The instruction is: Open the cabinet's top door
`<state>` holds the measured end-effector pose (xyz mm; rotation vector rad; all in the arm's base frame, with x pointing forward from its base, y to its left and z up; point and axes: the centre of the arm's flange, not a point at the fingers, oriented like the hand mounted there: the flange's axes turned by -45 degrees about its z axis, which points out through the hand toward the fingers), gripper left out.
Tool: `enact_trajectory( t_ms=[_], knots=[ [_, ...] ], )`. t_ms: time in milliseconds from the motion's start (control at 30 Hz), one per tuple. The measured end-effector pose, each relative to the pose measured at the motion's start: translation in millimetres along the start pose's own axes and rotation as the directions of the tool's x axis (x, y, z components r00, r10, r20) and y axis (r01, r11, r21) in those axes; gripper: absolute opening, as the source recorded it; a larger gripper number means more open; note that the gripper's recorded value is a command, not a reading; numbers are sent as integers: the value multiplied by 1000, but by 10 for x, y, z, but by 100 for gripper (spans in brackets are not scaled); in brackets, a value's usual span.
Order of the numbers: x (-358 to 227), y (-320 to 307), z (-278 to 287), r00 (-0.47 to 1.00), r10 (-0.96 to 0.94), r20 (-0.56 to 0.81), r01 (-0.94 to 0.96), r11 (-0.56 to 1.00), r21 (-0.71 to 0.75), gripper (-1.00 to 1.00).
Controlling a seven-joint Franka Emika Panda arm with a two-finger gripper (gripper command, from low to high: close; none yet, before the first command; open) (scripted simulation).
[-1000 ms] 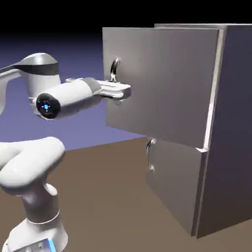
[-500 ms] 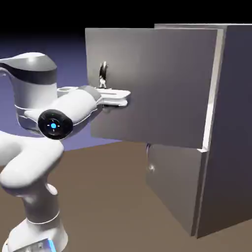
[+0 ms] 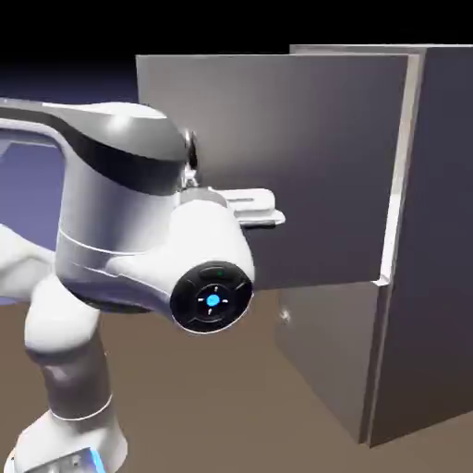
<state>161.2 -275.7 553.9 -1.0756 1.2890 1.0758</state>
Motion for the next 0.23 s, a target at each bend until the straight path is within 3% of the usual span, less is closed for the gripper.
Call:
enact_trajectory(
  t_ms=[200,233],
  knots=[
    [0,-181,-337,1000,0,0,0,994,-111,-100],
    [0,-209,-381,1000,0,0,0,992,-126,100]
  ],
)
